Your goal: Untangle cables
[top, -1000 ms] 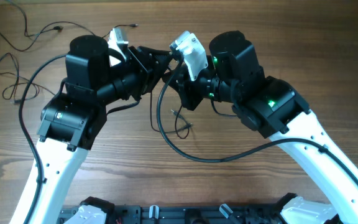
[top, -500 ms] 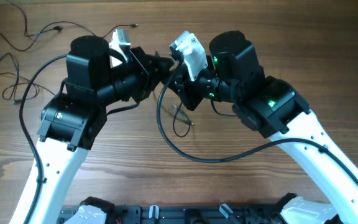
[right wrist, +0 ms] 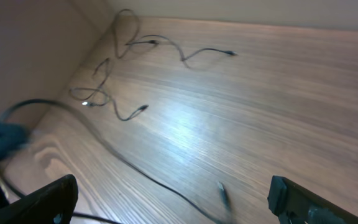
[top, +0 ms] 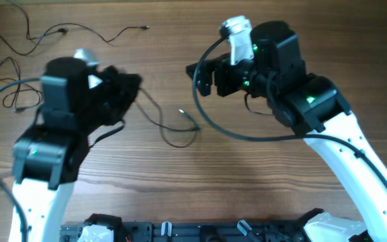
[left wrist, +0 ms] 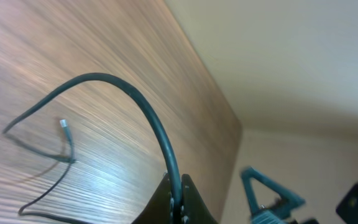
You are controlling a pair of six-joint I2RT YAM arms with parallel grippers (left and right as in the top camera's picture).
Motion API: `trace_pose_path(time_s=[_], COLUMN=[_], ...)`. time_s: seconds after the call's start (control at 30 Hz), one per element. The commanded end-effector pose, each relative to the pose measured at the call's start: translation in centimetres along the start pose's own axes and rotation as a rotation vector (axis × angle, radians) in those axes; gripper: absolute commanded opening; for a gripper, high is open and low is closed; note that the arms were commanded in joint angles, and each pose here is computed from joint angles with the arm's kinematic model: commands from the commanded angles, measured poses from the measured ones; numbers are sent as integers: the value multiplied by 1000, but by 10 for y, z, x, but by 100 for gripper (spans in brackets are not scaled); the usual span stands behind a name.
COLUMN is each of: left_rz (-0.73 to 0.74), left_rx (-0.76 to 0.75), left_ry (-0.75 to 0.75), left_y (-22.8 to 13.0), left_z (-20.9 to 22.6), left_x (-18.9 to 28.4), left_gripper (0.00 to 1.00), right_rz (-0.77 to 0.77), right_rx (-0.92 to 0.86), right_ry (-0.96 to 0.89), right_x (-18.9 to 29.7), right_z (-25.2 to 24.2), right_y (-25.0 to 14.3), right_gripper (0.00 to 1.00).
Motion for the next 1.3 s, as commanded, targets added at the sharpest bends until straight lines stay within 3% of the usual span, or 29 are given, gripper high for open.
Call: trace_pose_path(time_s=[0.0, 0.13, 0.37, 0.57, 0.77, 0.87, 1.0, 1.03, 1.07, 1.1, 1.13, 1.2, 1.27], left_rz=[-186, -280, -360, -465, -654, -704, -792, -793, -787, -782, -782, -776, -679], left_rx=[55, 44, 350, 504, 533, 485, 486, 487, 489, 489, 490, 487, 443], left_ry=[111, 238, 684, 924, 1235, 1321, 1301, 1302, 1305, 1307, 1306, 1258, 1143], left_y=[23, 43, 72, 105, 148, 170, 196, 198, 199, 199, 200, 202, 203], left_z=[25, 56, 144, 204, 267, 296, 330, 334, 338, 341, 342, 340, 337], left_x=[34, 54, 71, 83, 88, 84, 70, 67, 64, 62, 62, 59, 47], left_gripper=[4, 4, 4, 4, 4, 4, 6, 18, 57, 87, 100, 100, 100], right_rz=[-21, -12, -18, 6, 17, 27, 28, 27, 25, 23, 23, 22, 22], right_rx=[-36, -38, -38, -45, -37, -27, -30, -31, -31, -31, -32, -30, -31], right_ry=[-25, -30, -44, -56, -74, -79, -79, -79, -80, -79, -79, -79, -78], right_x=[8, 7, 7, 7, 7, 7, 7, 7, 8, 8, 7, 7, 7], right_z=[-3, -4, -5, -7, -9, -10, -10, -10, -10, -10, -10, -10, -10], right_y=[4, 3, 3, -1, -3, -4, -5, -4, -4, -4, -4, -4, -3], right_gripper=[100, 100, 100, 100, 100, 100, 100, 100, 100, 100, 100, 100, 100])
Point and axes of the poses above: each gripper's point midway between its finger pads, its own x axis back along the fingers, its own z axis along the line the jaws close on, y = z × x, the point moved 9 cm from there along x, back along the fingers, and after that the axes turned 9 degrees about -x, right-handed, at the moved point
